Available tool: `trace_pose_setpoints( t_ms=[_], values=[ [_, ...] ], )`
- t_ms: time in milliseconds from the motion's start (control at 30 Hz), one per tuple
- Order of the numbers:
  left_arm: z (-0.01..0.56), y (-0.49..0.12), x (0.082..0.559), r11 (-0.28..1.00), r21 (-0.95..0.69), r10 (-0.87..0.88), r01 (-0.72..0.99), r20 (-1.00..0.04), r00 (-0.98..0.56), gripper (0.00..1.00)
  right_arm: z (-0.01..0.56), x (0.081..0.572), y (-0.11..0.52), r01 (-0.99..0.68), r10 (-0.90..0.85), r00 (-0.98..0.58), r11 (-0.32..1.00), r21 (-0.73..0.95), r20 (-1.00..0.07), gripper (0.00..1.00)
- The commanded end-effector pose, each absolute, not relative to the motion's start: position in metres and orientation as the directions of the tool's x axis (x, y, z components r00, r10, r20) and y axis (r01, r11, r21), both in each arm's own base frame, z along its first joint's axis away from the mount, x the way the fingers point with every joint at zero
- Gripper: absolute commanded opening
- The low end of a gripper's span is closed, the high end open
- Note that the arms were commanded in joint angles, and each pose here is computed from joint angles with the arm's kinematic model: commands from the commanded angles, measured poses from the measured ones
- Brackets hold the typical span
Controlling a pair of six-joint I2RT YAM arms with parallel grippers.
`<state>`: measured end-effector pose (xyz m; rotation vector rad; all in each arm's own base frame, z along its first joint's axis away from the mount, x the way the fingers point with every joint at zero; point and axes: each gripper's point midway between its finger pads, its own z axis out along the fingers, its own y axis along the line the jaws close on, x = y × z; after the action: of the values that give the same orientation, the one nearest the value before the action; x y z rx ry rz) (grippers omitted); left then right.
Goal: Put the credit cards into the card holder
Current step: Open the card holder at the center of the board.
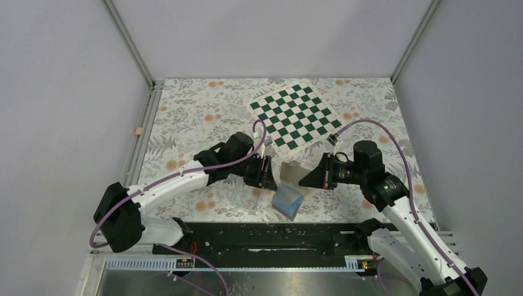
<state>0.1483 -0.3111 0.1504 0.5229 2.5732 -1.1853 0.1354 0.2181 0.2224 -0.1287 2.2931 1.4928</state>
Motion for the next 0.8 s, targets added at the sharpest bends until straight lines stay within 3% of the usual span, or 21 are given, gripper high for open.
trace_pose_setpoints(
  t_ms=[0,500,767],
  values=[
    [0.193,-0.323,0.151,0.502,-0.706,0.187,0.501,-0.476,-0.859,0.39,0.232,0.133,0.220,-0.326,0.129,-0.907,0.386,0.863,-0.400,0.00],
    [0.220,-0.321,0.148,0.417,-0.740,0.140,0.527,-0.521,-0.842,0.35,0.230,0.132,0.220,-0.323,0.130,-0.909,0.383,0.865,-0.397,0.00],
    [0.222,-0.316,0.157,0.392,-0.771,0.062,0.502,-0.522,-0.851,0.40,0.243,0.132,0.226,-0.313,0.155,-0.915,0.307,0.899,-0.372,0.00]
  ],
)
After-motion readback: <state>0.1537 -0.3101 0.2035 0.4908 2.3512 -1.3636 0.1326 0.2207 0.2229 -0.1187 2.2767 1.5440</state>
